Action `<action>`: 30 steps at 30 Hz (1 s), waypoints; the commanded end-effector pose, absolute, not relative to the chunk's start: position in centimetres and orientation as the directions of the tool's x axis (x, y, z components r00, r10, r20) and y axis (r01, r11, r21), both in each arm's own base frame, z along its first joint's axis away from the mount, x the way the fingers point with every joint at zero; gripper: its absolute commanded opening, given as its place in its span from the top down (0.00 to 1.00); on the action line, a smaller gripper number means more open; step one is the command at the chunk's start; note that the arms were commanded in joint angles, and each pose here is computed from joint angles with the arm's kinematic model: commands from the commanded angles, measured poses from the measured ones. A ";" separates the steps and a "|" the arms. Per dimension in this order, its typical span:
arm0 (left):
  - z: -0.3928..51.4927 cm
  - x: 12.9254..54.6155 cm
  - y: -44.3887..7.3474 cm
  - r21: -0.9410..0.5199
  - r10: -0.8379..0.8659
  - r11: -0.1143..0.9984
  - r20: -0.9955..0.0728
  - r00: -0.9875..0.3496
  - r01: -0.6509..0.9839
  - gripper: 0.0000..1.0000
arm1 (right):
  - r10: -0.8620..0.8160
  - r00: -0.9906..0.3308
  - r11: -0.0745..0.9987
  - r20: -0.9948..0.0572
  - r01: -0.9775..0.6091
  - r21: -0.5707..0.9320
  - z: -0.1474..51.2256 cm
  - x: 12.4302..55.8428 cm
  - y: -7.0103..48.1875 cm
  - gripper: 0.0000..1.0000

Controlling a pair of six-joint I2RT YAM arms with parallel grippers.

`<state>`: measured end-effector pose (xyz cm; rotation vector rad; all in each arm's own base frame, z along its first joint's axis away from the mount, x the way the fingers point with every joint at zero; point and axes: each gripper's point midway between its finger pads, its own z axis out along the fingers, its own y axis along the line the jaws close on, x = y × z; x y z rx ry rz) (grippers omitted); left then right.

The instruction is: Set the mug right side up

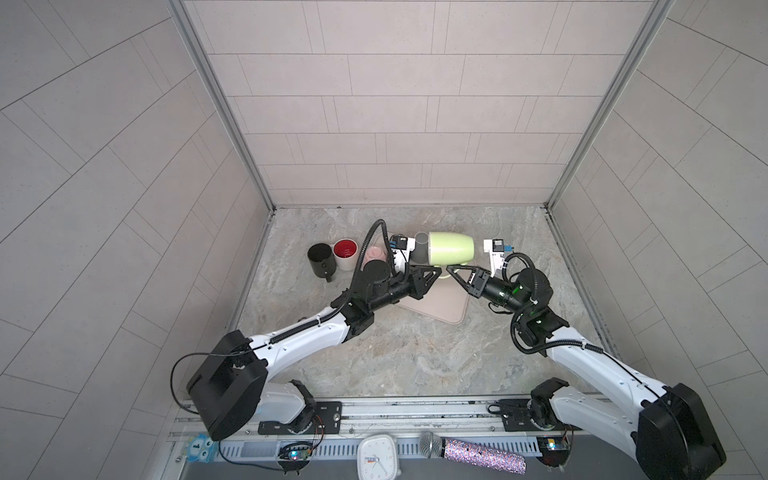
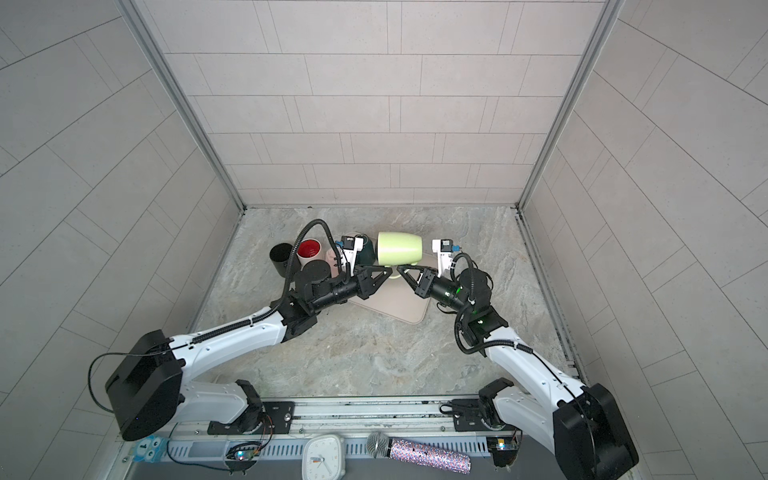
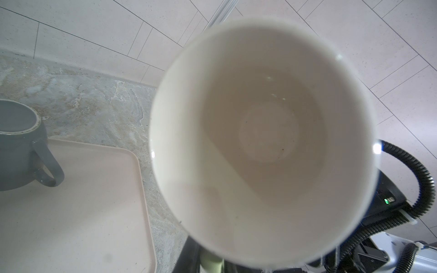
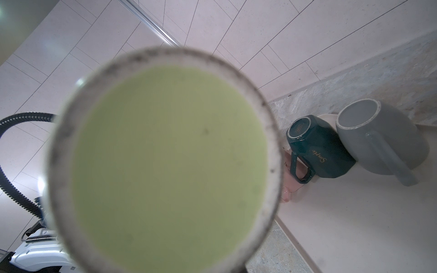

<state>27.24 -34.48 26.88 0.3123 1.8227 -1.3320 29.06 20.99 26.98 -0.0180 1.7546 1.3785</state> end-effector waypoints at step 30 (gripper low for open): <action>36.2 22.5 -35.1 -0.533 -0.295 0.225 -0.835 -0.465 0.816 1.00 | 0.493 -0.563 0.475 -0.663 -0.464 0.747 25.3 30.3 19.8 0.75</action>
